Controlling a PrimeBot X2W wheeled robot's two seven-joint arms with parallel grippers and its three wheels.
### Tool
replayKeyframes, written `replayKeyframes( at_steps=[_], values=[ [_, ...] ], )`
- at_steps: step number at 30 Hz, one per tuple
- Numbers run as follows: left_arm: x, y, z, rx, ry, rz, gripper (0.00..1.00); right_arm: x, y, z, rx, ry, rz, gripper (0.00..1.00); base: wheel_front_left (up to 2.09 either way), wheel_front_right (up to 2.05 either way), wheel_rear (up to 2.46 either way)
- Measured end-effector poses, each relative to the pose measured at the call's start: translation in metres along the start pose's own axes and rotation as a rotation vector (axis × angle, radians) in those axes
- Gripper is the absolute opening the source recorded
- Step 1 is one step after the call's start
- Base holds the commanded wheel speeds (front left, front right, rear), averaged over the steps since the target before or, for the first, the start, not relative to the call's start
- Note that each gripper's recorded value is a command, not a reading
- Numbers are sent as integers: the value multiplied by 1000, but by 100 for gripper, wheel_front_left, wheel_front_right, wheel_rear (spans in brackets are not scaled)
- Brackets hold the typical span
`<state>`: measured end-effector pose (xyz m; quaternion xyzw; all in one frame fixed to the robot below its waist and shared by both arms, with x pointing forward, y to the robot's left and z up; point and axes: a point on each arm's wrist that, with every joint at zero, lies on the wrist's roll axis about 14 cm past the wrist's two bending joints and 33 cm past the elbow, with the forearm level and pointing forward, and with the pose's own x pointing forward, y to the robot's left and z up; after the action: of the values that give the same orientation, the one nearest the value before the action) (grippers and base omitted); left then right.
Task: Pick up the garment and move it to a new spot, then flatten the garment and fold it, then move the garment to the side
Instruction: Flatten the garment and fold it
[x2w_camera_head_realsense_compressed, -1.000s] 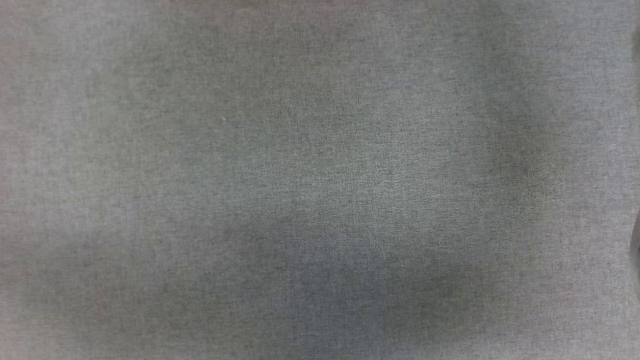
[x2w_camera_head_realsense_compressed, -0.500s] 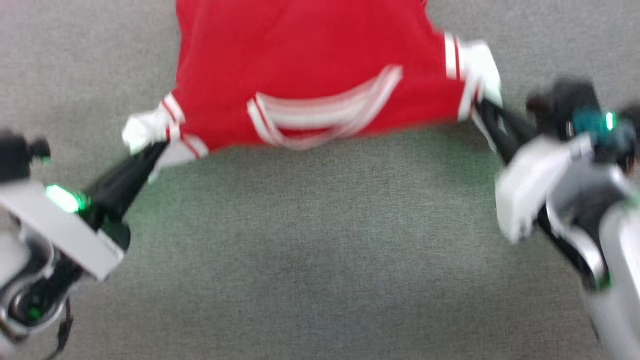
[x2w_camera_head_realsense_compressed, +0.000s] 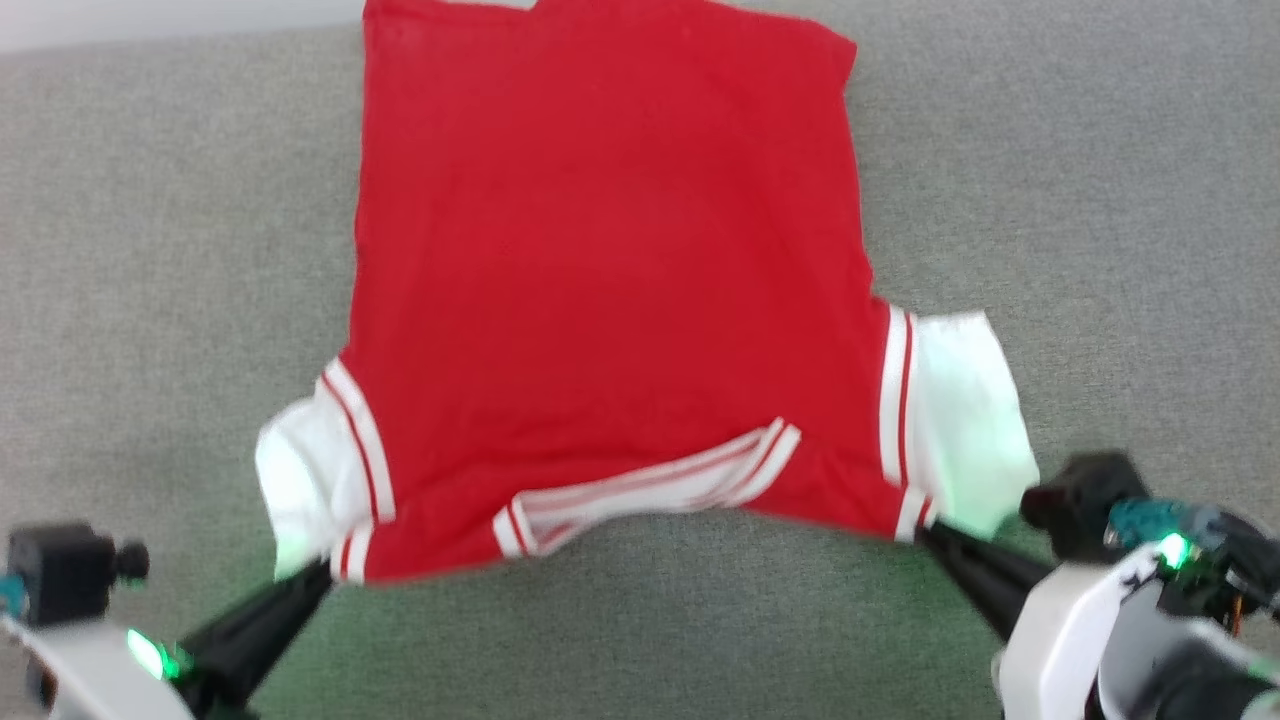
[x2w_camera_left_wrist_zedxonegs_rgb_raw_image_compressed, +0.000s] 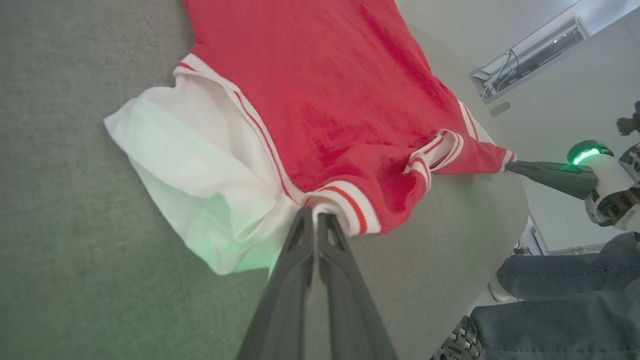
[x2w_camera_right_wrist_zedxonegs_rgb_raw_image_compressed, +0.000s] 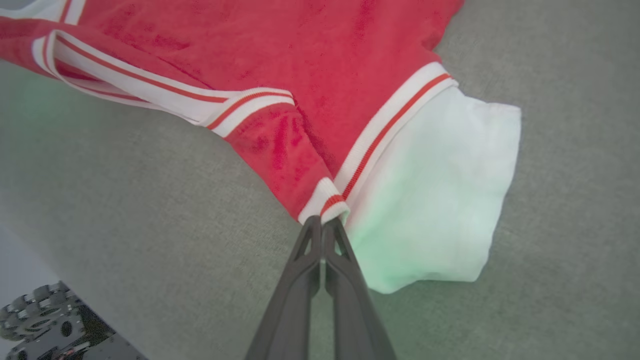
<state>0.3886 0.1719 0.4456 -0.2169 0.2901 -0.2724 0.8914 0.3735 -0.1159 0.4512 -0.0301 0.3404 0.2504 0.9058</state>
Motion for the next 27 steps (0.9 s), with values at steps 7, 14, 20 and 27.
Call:
replayKeyframes(
  at_steps=[7, 14, 20, 27],
  values=[
    [-37, 0, -45, -36, 151, 38, 0, -17, 17, -30, 61, 92, 48, 0, 0, 0, 0],
    [-37, 0, -44, -28, 128, 38, 0, -21, 20, -32, 82, 98, 52, 0, 0, 0, 0],
    [-25, 5, -61, -56, 143, 40, 0, 0, 28, -52, 77, 185, 101, 0, 0, 0, 0],
    [-12, 20, -78, -71, 165, 72, 0, 25, 26, -79, 67, 240, 119, 0, 0, 0, 0]
  ],
)
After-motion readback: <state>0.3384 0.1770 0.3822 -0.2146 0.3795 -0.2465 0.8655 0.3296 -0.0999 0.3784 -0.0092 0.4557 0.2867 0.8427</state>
